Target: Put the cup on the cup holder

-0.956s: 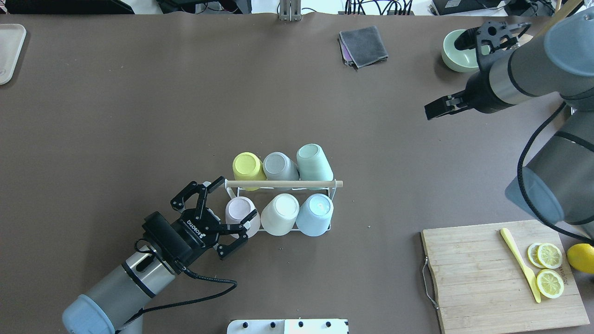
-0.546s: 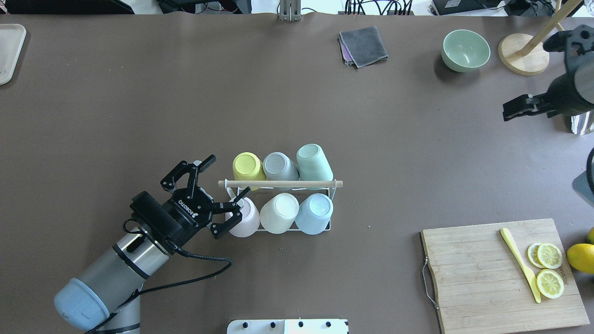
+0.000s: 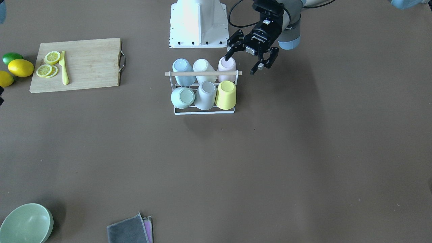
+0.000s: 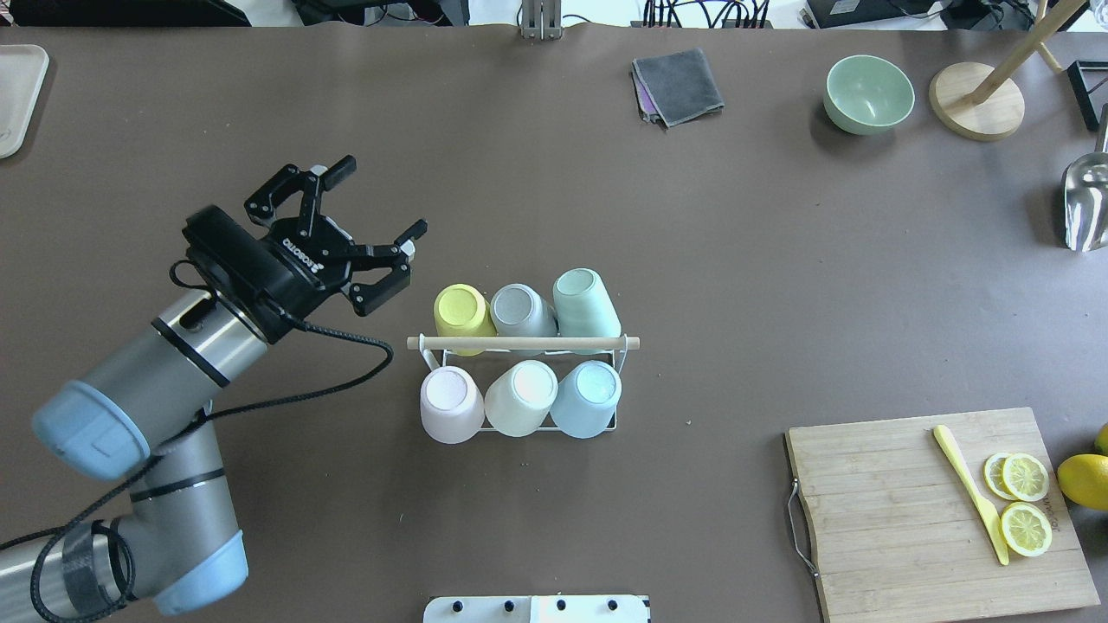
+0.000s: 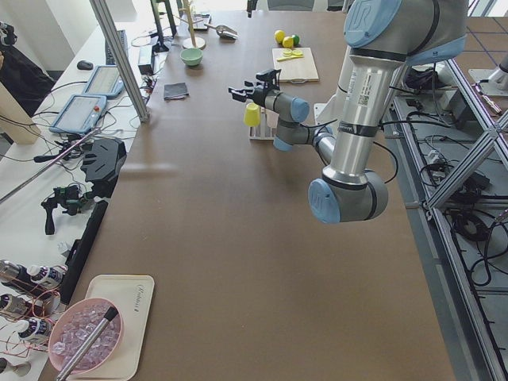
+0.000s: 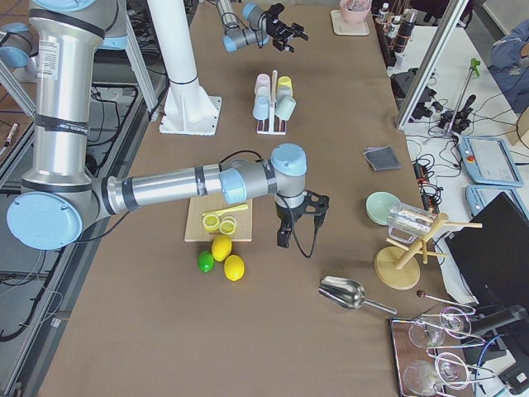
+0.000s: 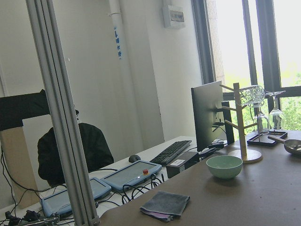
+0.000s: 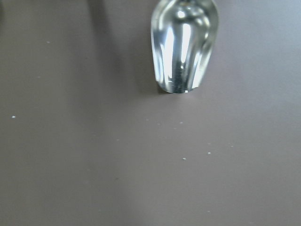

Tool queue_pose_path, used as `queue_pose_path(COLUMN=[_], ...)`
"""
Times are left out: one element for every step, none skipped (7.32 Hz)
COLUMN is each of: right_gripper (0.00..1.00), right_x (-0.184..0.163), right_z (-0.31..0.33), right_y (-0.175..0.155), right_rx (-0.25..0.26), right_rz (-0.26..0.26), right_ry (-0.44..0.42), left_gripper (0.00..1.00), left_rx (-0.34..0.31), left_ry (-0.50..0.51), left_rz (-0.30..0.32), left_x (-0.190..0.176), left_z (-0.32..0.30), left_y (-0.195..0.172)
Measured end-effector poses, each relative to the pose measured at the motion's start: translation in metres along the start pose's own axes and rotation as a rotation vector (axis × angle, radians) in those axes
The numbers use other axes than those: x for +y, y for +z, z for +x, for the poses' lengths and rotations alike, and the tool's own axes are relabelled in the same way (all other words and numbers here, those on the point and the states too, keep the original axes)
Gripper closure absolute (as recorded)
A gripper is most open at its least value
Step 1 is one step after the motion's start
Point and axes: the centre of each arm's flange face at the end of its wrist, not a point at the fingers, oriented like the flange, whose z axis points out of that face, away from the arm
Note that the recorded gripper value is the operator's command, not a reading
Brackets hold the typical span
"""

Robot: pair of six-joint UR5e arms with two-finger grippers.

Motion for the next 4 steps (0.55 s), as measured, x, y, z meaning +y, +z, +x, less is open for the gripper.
queue_pose_path(right_gripper=[0.00,0.00,0.00,0.00], right_x=[-0.004,-0.005,-0.005,-0.004], right_z=[0.049,0.089,0.112,0.121], right_y=[0.010,0.019,0.024,0.025], right_rx=[0.008,0.013,0.012,0.000], right_rz=[-0.018,-0.033,-0.044,-0.047], right_ry=[-0.074,-0.167,-0.257,-0.321], left_gripper=[0.02,0.02,0.02,0.02], left_rx=[-0.026,-0.055,-0.077,-0.104], left_ry=[0.035,0.071,0.083,0.065], left_rz=[-0.103,-0.243,-0.409,-0.567], left_x=[0.002,0.004,0.008,0.015], left_z=[-0.054,-0.115,-0.170,-0.209], left_y=[0.008,0.011,0.009,0.004])
